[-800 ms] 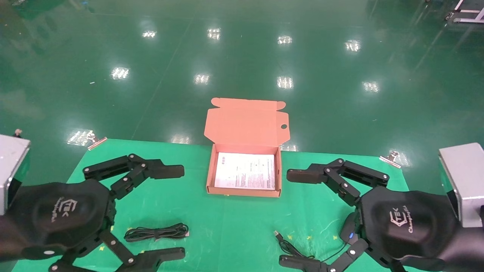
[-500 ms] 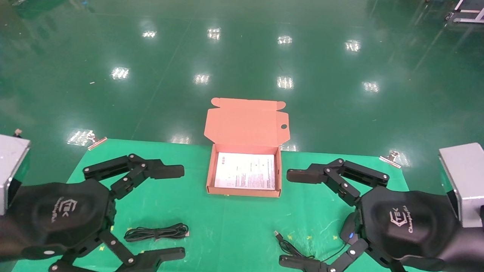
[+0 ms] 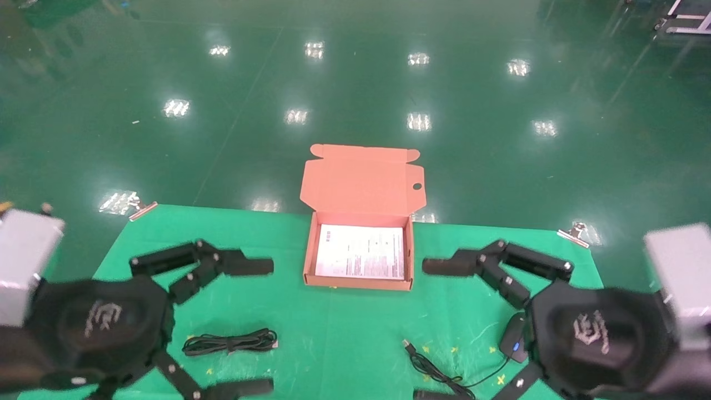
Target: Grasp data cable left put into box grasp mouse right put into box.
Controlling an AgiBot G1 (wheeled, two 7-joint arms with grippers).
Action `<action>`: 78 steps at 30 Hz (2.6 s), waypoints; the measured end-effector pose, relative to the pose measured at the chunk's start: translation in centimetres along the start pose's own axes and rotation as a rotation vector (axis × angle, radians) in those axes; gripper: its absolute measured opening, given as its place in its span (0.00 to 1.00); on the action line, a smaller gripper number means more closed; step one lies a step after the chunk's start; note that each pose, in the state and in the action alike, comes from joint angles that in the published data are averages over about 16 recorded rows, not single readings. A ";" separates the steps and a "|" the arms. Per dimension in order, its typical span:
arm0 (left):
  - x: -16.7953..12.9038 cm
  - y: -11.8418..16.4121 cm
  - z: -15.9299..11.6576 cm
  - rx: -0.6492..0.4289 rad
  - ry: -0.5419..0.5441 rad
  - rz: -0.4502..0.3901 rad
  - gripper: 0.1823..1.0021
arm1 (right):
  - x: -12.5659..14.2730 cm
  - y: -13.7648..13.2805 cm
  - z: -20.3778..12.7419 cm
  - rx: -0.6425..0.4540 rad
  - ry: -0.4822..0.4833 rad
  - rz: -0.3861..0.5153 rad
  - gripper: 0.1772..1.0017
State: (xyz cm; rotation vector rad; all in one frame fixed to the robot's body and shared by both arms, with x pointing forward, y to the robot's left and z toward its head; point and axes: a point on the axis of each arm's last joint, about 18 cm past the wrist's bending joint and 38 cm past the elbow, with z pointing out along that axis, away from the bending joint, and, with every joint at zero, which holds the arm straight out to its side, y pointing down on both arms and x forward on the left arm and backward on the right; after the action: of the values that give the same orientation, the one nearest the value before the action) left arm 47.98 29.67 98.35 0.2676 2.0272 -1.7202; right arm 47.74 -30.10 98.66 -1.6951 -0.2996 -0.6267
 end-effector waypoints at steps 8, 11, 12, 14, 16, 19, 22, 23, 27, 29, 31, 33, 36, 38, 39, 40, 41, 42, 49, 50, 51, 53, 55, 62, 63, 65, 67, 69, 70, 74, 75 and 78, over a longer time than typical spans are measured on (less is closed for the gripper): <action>-0.5 1.1 1.2 -0.188 0.055 0.009 1.00 | 0.1 1.6 0.4 -0.203 -0.067 -0.201 1.00; -0.9 1.7 1.7 -0.281 0.073 0.022 1.00 | 0.4 2.6 0.5 -0.294 -0.101 -0.294 1.00; -1.0 1.9 1.9 -0.312 0.078 0.027 1.00 | 0.5 2.9 0.6 -0.322 -0.113 -0.324 1.00; -1.4 2.3 2.3 -0.379 0.089 0.042 1.00 | 0.8 3.6 0.6 -0.379 -0.137 -0.385 1.00; -1.8 2.9 2.7 -0.447 0.100 0.060 1.00 | 1.1 4.4 0.7 -0.433 -0.162 -0.442 1.00; -2.4 3.8 3.2 -0.549 0.116 0.093 1.00 | 1.6 5.5 0.9 -0.507 -0.199 -0.521 1.00; -3.1 4.8 3.7 -0.651 0.133 0.131 1.00 | 2.1 6.7 1.1 -0.572 -0.235 -0.593 1.00; -3.3 5.2 3.8 -0.685 0.138 0.144 1.00 | 2.2 7.1 1.3 -0.592 -0.247 -0.615 1.00; -4.1 6.6 4.3 -0.810 0.153 0.189 1.00 | 2.8 8.8 1.8 -0.662 -0.285 -0.680 1.00; -4.5 7.4 4.5 -0.865 0.156 0.206 1.00 | 3.0 9.6 2.2 -0.694 -0.298 -0.698 1.00; -4.9 8.2 4.8 -0.913 0.154 0.219 1.00 | 3.2 10.4 2.5 -0.723 -0.305 -0.708 1.00; -5.3 9.0 5.0 -0.954 0.148 0.225 1.00 | 3.4 11.2 2.8 -0.752 -0.307 -0.711 1.00; -5.8 10.2 5.3 -1.001 0.127 0.219 1.00 | 3.6 12.4 3.3 -0.792 -0.300 -0.699 1.00; -6.1 11.0 5.5 -1.026 0.105 0.205 1.00 | 3.8 13.1 3.6 -0.816 -0.287 -0.679 1.00; -6.3 11.4 5.6 -1.035 0.093 0.195 1.00 | 3.8 13.5 3.8 -0.828 -0.278 -0.668 1.00; -6.5 11.9 5.7 -1.043 0.079 0.184 1.00 | 3.9 13.8 4.0 -0.839 -0.269 -0.655 1.00; -6.8 12.2 5.8 -1.050 0.064 0.173 1.00 | 4.0 14.1 4.1 -0.849 -0.259 -0.642 1.00; -7.0 12.6 5.9 -1.055 0.050 0.162 1.00 | 4.1 14.4 4.3 -0.859 -0.249 -0.628 1.00; -8.9 15.1 6.3 -1.076 -0.056 0.070 1.00 | 4.4 16.7 5.2 -0.912 -0.175 -0.508 1.00; -9.2 15.4 6.3 -1.077 -0.070 0.056 1.00 | 4.5 17.0 5.3 -0.917 -0.166 -0.490 1.00; -9.5 15.7 6.3 -1.077 -0.084 0.042 1.00 | 4.5 17.3 5.4 -0.922 -0.156 -0.472 1.00; -10.0 16.3 6.3 -1.076 -0.108 0.017 1.00 | 4.6 17.9 5.7 -0.933 -0.141 -0.446 1.00; -10.5 16.9 6.3 -1.074 -0.130 -0.006 1.00 | 4.8 18.6 5.9 -0.942 -0.129 -0.420 1.00; -11.8 19.0 6.0 -1.066 -0.183 -0.075 1.00 | 5.2 20.8 6.7 -0.966 -0.097 -0.346 1.00; -11.9 19.3 6.0 -1.064 -0.189 -0.084 1.00 | 5.3 21.1 6.8 -0.968 -0.093 -0.338 1.00; -12.2 19.8 5.9 -1.062 -0.198 -0.097 1.00 | 5.5 21.6 7.1 -0.971 -0.086 -0.324 1.00; -12.5 20.3 5.8 -1.062 -0.205 -0.107 1.00 | 5.7 22.0 7.3 -0.973 -0.080 -0.310 1.00; -12.7 20.7 5.8 -1.062 -0.212 -0.115 1.00 | 5.9 22.5 7.6 -0.975 -0.074 -0.297 1.00; -12.8 21.0 5.8 -1.062 -0.216 -0.119 1.00 | 6.0 22.7 7.7 -0.977 -0.072 -0.291 1.00; -13.2 21.7 5.7 -1.064 -0.230 -0.132 1.00 | 6.3 23.6 8.1 -0.981 -0.065 -0.266 1.00; -13.3 21.9 5.7 -1.064 -0.233 -0.135 1.00 | 6.4 23.7 8.2 -0.982 -0.064 -0.261 1.00; -13.5 22.4 5.7 -1.064 -0.245 -0.147 1.00 | 6.5 24.2 8.4 -0.984 -0.062 -0.246 1.00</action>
State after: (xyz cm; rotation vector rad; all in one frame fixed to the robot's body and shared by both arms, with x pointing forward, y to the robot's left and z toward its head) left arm 70.73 30.55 84.32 -0.4241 2.4676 -0.5016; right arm 67.72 -28.33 81.36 -2.6450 -0.2589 -1.0003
